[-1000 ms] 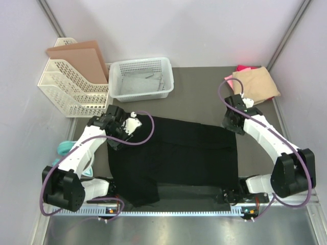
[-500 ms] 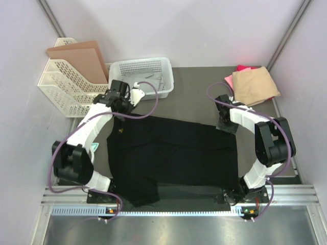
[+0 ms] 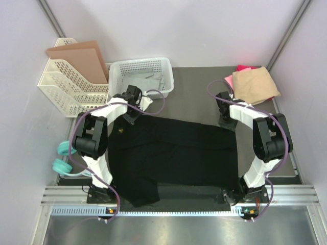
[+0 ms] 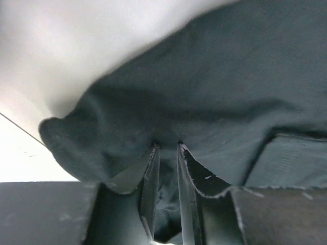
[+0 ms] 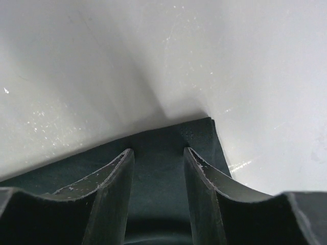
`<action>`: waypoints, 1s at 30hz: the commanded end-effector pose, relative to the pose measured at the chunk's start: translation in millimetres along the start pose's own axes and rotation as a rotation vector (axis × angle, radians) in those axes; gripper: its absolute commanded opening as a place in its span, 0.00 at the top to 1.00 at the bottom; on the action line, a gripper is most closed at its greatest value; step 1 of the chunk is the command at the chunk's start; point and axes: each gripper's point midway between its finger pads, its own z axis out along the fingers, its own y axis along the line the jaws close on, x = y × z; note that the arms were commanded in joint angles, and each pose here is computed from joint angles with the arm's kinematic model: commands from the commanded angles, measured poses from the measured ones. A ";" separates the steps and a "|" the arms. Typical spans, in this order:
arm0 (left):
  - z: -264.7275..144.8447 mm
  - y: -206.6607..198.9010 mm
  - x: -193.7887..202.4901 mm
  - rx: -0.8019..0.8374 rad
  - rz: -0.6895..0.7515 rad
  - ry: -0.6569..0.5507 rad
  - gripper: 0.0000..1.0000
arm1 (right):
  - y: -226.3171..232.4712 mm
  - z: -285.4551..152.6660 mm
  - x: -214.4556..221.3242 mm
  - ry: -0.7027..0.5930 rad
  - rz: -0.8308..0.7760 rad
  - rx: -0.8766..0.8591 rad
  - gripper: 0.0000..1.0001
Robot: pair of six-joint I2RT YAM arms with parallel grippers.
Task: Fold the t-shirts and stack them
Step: Fold the flattened tshirt in 1/3 of the way
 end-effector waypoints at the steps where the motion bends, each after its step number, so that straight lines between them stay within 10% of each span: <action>1: 6.0 11.7 18.3 -0.084 0.010 0.024 0.75 | -13.1 18.1 -11.6 -0.019 0.019 0.051 0.57; 16: -8.0 48.6 118.0 -0.097 -0.117 0.102 0.76 | -20.6 30.4 -38.6 -0.007 0.051 0.055 0.59; 30: -102.8 47.3 17.1 -0.034 -0.147 -0.164 0.72 | -2.9 -38.0 -74.8 -0.146 0.063 -0.063 0.59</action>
